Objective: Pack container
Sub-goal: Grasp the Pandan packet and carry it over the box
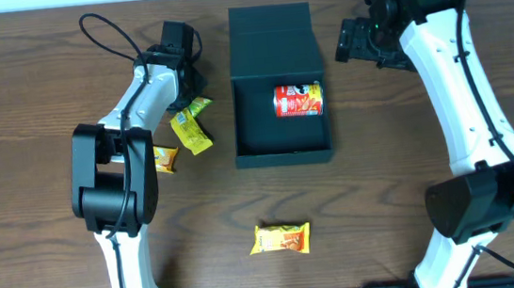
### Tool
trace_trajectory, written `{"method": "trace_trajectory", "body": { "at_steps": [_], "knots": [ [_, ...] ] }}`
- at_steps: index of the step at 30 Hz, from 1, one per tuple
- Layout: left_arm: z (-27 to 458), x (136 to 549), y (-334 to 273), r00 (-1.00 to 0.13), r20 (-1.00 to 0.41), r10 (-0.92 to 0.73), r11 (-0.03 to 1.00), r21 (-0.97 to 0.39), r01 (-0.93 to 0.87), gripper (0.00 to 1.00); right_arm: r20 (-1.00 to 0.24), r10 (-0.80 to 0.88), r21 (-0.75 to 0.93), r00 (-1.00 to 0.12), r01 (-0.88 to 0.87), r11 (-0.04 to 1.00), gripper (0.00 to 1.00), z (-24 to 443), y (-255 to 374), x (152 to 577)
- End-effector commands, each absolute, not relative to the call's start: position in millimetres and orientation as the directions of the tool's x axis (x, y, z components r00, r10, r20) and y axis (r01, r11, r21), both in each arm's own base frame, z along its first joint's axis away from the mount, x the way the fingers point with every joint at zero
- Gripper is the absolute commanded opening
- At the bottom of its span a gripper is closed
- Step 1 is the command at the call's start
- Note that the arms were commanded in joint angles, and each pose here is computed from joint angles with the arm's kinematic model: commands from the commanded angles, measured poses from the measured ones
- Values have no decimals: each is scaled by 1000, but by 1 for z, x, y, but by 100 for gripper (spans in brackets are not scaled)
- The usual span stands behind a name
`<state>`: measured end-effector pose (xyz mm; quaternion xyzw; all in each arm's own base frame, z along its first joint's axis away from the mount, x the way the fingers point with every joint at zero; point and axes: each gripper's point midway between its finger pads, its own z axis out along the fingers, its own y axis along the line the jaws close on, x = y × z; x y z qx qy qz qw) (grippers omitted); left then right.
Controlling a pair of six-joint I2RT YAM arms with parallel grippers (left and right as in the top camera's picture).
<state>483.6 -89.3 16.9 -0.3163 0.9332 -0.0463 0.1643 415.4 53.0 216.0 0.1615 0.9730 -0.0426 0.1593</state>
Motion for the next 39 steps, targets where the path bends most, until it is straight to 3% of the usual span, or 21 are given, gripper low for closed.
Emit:
{"method": "trace_trajectory", "body": {
  "at_steps": [1, 21, 30, 39],
  "knots": [
    [20, 488, -90, -759, -300, -578, 816, -181, -550, 19, -338, 301, -42, -892, 334, 942, 99, 219, 49, 416],
    [119, 458, -105, -900, -420, -114, 994, -49, -103, 11, -373, 305, -18, -876, 335, 942, 99, 222, 51, 426],
    [129, 421, -161, -914, -385, 126, 991, 10, 133, 7, -376, 305, -17, -875, 335, 942, 99, 221, 52, 428],
    [130, 405, -198, -888, -395, 234, 971, 46, 235, 6, -374, 305, -17, -876, 335, 942, 99, 221, 52, 428]
  ]
}}
